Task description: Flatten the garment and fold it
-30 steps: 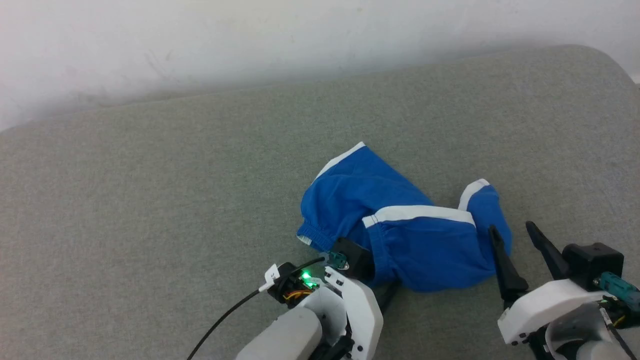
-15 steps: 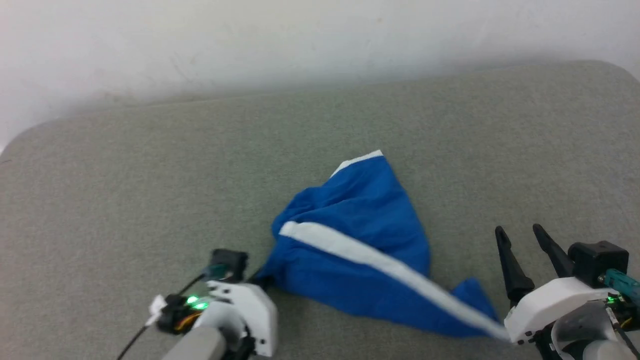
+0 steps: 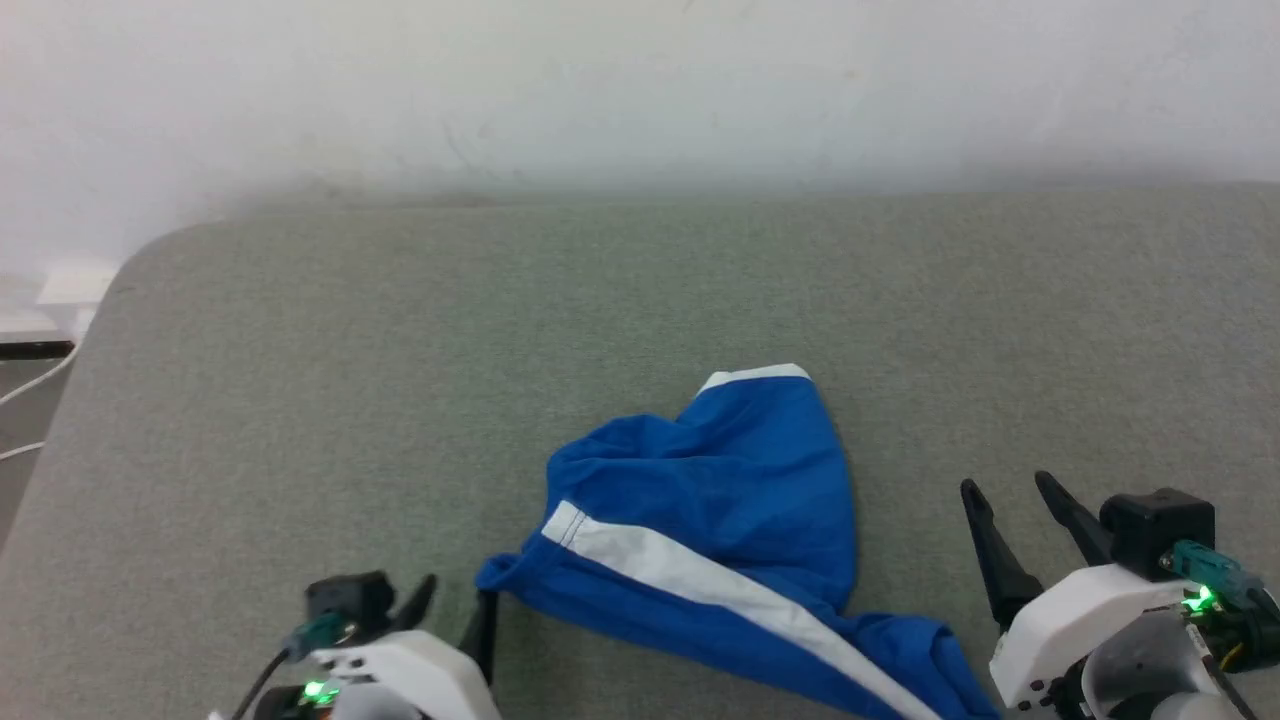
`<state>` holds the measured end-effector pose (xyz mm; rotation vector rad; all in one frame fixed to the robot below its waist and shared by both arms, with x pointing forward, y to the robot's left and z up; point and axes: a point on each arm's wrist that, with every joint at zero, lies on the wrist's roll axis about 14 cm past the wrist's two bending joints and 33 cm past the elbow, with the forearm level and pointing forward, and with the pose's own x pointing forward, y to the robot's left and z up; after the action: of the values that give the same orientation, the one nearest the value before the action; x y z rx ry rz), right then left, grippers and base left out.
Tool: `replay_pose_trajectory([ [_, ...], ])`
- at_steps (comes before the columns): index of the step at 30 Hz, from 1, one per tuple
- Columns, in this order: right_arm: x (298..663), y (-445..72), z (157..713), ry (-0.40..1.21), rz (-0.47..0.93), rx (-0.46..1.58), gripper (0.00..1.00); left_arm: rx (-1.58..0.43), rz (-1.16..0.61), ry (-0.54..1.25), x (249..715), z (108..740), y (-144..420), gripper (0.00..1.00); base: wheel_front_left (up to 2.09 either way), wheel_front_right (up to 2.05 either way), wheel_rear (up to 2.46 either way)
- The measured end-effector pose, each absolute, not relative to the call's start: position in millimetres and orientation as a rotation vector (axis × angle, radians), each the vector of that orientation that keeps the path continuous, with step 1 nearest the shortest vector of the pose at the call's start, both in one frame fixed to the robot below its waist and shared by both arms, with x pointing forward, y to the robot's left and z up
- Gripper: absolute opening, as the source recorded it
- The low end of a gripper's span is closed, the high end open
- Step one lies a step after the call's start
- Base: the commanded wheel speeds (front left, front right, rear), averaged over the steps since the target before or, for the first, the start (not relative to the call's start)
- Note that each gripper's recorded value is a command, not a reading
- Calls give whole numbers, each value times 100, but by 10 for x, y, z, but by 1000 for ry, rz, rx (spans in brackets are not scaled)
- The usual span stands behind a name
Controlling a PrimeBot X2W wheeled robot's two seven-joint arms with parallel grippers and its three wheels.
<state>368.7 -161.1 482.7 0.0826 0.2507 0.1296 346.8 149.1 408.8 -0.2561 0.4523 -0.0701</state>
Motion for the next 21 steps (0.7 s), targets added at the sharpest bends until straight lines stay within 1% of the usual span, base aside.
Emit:
replay_pose_trajectory([
  [4,3681,-1518,4845,254,159,65,100,-264,72,251,3493,4400,1907,100,0,0,0],
  [7,3692,-1371,4849,262,204,52,100,-242,123,132,3510,4647,2107,100,0,0,0],
  [11,3734,-1031,4804,300,304,41,100,-222,115,80,3483,4761,2124,100,0,0,0],
  [16,3762,-596,4554,442,437,38,100,-215,98,34,3496,4871,2070,100,0,0,0],
  [21,3747,-366,4127,671,514,0,100,-208,82,-52,3605,5096,2017,100,0,0,0],
])
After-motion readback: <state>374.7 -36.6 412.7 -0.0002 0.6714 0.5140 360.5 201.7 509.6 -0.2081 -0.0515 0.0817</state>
